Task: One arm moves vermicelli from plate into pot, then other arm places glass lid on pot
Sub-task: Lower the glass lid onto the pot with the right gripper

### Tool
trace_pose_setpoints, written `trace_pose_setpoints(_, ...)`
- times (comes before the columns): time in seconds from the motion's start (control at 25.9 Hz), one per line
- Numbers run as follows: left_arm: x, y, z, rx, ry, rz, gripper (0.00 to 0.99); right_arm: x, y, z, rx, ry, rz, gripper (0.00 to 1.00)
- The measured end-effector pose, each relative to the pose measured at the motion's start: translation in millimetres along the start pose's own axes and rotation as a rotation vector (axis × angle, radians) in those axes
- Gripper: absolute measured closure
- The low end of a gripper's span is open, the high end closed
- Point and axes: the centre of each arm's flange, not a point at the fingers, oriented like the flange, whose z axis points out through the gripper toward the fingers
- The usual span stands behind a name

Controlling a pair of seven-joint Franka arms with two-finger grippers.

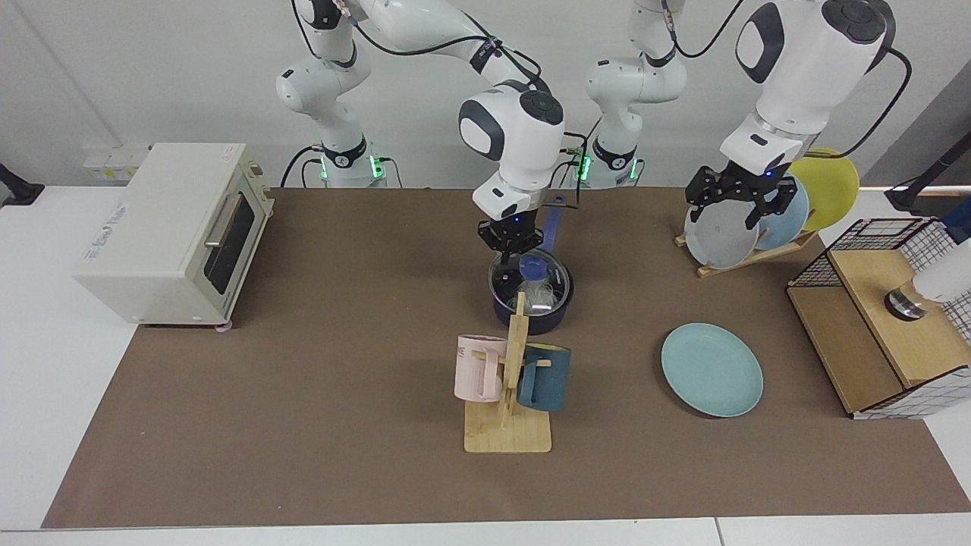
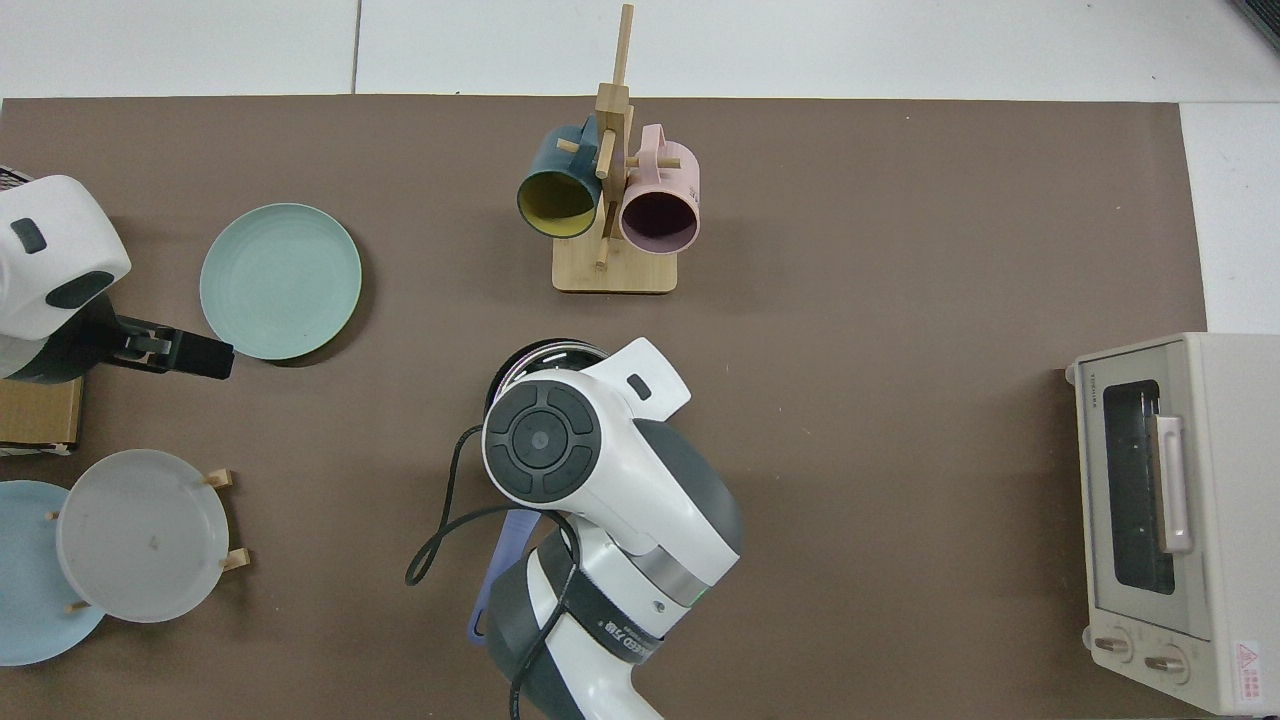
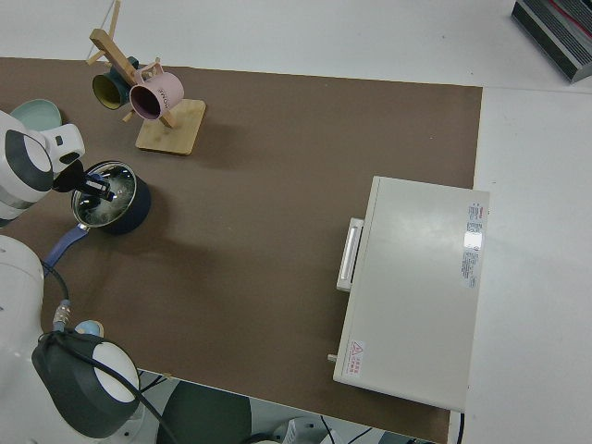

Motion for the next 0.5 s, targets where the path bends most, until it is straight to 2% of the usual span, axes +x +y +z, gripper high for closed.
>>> trace_pose_setpoints(0.15,0.0,0.0,0.0,0.000,0.000,0.000,0.000,2.9,1.1,0.3,0.013,0.002,0.006,0.99)
trace_pose_setpoints(0.5,-0.1,0.0,-0.1,0.000,0.000,0.000,0.000,0.7,1.3,4.9,0.009,-0.003,0.004,0.99)
